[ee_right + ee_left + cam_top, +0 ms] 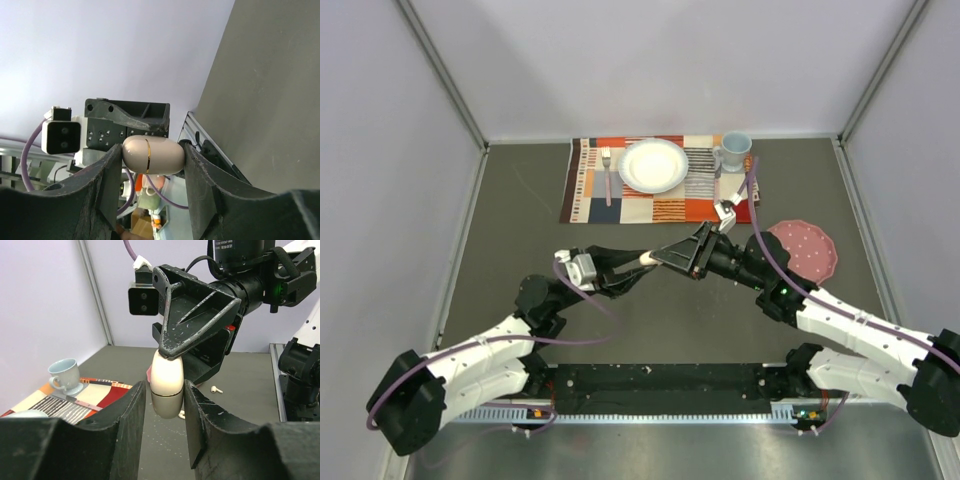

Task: Insert the wireless bluetooth earbuds into the charging case
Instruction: Pass from the left arm to the right, then pass from the right arm to the left

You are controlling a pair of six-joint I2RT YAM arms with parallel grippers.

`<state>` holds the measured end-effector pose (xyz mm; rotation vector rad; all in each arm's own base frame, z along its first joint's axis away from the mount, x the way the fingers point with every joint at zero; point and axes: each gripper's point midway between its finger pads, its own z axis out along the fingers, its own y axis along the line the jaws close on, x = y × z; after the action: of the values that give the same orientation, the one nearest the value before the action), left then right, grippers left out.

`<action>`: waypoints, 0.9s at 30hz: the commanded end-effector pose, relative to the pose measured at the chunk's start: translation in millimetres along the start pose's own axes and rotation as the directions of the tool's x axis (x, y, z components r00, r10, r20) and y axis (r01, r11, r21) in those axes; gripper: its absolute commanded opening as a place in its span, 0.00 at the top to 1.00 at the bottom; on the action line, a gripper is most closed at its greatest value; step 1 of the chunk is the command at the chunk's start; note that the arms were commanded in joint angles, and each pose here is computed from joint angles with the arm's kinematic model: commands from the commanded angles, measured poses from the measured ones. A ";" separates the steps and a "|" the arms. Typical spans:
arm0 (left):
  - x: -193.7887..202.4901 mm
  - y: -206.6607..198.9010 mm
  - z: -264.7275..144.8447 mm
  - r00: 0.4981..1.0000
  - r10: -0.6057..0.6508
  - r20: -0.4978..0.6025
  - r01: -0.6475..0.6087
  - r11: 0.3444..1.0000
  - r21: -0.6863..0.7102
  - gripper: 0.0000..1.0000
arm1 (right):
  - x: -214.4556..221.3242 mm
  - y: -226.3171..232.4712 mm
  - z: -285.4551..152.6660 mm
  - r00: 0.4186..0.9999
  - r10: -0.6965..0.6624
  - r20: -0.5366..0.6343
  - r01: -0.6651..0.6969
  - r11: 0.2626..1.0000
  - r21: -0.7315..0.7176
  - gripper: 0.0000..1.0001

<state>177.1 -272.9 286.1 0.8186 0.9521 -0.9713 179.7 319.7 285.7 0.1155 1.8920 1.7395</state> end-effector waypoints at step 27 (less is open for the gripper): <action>-51.6 -3.5 -1.3 0.952 0.065 0.298 -0.052 0.997 -0.052 0.54 | -2.2 23.2 -5.7 1.000 0.014 0.012 -0.012 0.995 -0.103 0.85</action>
<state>183.1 -284.0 259.7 0.7379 0.9990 -1.0226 174.0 320.7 294.4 0.1162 1.8605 1.8119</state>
